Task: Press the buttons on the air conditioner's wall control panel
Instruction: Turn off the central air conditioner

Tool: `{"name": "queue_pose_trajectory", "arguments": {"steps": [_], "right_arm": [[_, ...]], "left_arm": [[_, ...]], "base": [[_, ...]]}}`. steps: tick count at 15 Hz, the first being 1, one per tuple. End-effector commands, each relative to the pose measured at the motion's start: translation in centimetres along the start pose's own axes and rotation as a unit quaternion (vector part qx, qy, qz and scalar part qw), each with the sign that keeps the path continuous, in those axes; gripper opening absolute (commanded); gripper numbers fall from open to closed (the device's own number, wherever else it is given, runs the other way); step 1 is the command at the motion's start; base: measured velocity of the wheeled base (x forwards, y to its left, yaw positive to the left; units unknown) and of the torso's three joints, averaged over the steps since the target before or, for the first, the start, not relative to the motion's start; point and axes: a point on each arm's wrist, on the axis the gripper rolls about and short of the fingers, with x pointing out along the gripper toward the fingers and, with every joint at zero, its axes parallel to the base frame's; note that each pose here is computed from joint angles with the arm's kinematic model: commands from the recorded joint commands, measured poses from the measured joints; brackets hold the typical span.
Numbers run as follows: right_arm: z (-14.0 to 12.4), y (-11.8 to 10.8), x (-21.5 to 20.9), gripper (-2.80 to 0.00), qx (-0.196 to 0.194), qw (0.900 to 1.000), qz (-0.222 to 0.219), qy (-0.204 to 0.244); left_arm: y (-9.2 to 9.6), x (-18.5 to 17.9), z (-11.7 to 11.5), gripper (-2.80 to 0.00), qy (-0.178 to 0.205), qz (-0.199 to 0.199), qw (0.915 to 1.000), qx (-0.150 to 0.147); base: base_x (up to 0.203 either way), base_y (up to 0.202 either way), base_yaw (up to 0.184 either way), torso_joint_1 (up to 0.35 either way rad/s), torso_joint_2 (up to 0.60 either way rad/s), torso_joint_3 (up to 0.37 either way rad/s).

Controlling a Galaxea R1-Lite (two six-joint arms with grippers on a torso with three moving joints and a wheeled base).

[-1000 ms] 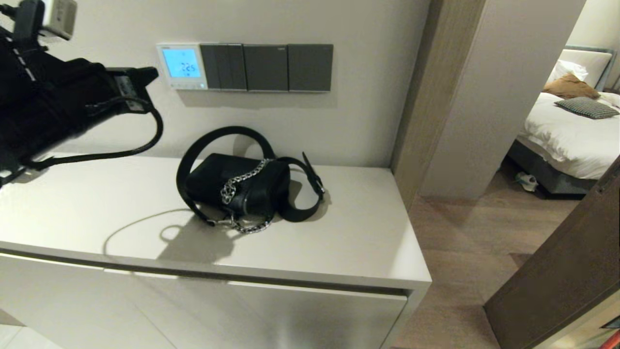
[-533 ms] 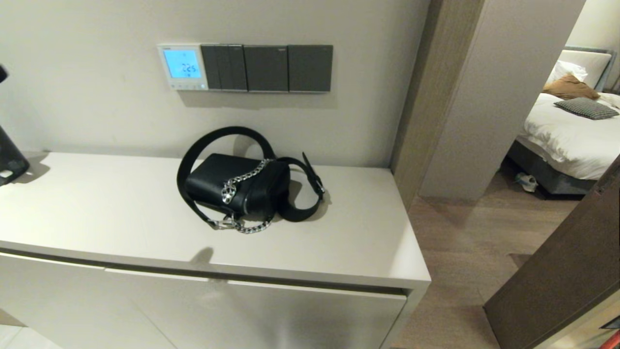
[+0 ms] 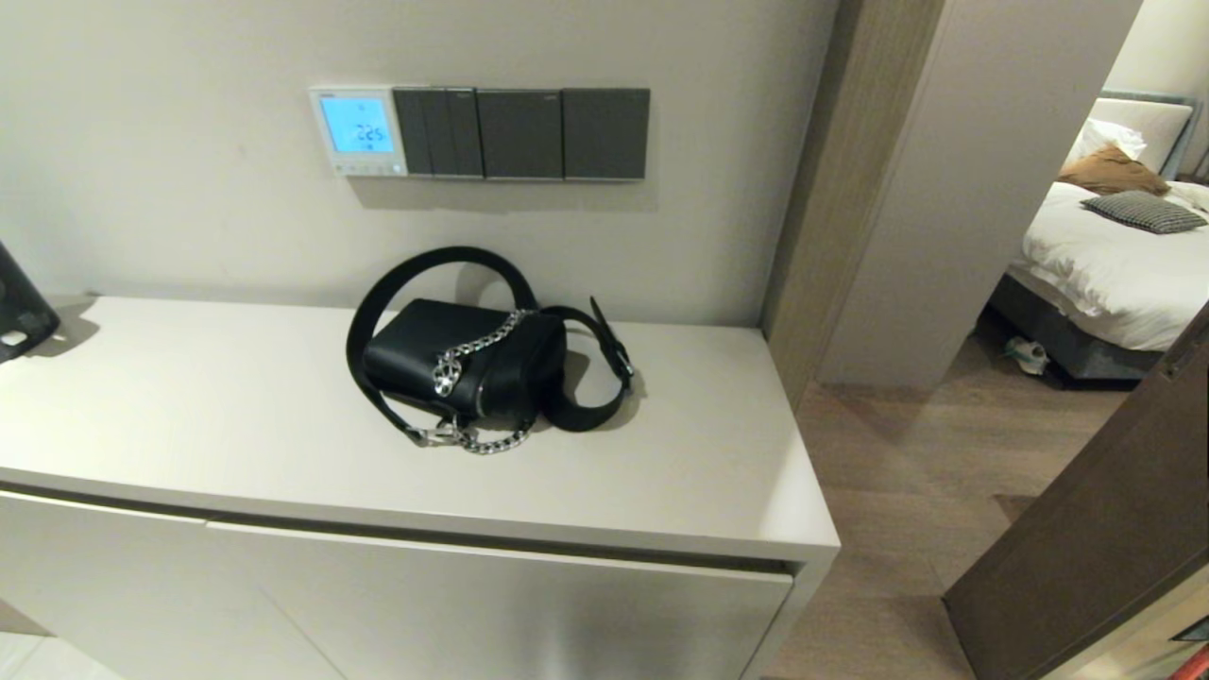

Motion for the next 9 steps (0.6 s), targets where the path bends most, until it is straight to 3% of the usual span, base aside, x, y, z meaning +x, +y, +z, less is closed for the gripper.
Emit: {"name": "queue_pose_trajectory", "arguments": {"steps": [1,5,9], "right_arm": [[0.0,0.0,0.0,-2.80,0.000,1.000,0.000,0.002],[0.0,0.0,0.0,-2.80,0.000,1.000,0.000,0.002],[0.0,0.0,0.0,-2.80,0.000,1.000,0.000,0.002]], "left_arm": [[-0.2,-1.0,-1.7,-2.80,-0.003,0.017,0.9998,0.003],[-0.1,0.1,-6.3,-2.80,0.047,0.006,0.9989,0.002],[0.0,1.2,-9.9,-2.80,0.063,-0.014,0.9979,0.002]], "base": [[0.000,0.000,0.000,0.000,0.00,0.000],[0.000,0.000,0.000,0.000,0.00,0.000],[0.000,0.000,0.000,0.000,0.00,0.000]]}}
